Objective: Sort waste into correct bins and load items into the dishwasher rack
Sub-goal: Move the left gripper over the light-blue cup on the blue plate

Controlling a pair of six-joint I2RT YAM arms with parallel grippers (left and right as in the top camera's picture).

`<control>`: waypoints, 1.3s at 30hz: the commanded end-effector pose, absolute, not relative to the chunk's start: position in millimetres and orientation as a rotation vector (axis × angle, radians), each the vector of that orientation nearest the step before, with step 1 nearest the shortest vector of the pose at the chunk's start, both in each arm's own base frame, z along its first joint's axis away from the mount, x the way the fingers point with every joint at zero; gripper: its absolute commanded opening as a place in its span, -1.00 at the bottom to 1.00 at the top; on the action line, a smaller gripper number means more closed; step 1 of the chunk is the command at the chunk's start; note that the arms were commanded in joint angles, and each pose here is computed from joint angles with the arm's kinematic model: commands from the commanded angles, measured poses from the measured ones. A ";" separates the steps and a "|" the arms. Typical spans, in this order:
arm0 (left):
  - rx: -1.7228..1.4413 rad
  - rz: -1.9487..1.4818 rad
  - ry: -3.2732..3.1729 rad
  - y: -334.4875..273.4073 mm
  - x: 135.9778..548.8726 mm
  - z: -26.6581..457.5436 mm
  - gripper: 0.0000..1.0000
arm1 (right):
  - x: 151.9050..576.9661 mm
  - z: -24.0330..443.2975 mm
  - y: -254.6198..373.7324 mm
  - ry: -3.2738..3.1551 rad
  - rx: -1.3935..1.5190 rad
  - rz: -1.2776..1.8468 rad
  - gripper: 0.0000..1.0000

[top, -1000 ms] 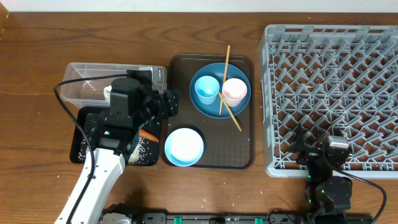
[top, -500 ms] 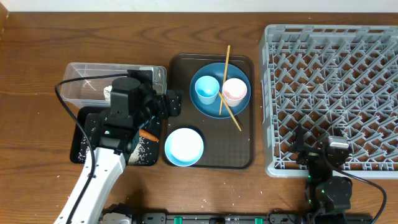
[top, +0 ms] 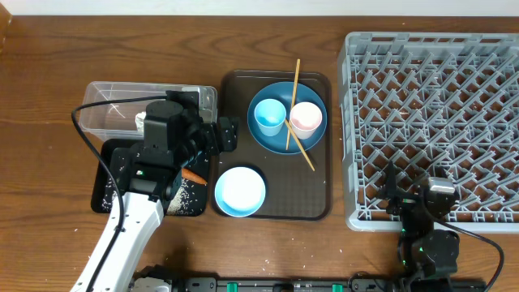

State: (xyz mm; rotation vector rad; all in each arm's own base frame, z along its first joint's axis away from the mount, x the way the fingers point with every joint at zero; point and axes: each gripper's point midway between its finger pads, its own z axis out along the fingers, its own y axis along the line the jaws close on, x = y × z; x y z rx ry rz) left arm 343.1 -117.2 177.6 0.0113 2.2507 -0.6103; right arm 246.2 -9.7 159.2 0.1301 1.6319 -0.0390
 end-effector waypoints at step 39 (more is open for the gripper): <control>0.121 -0.630 2.250 -188.3 344.7 158.7 0.83 | 246.4 157.6 -5.2 1.639 0.117 -0.020 0.98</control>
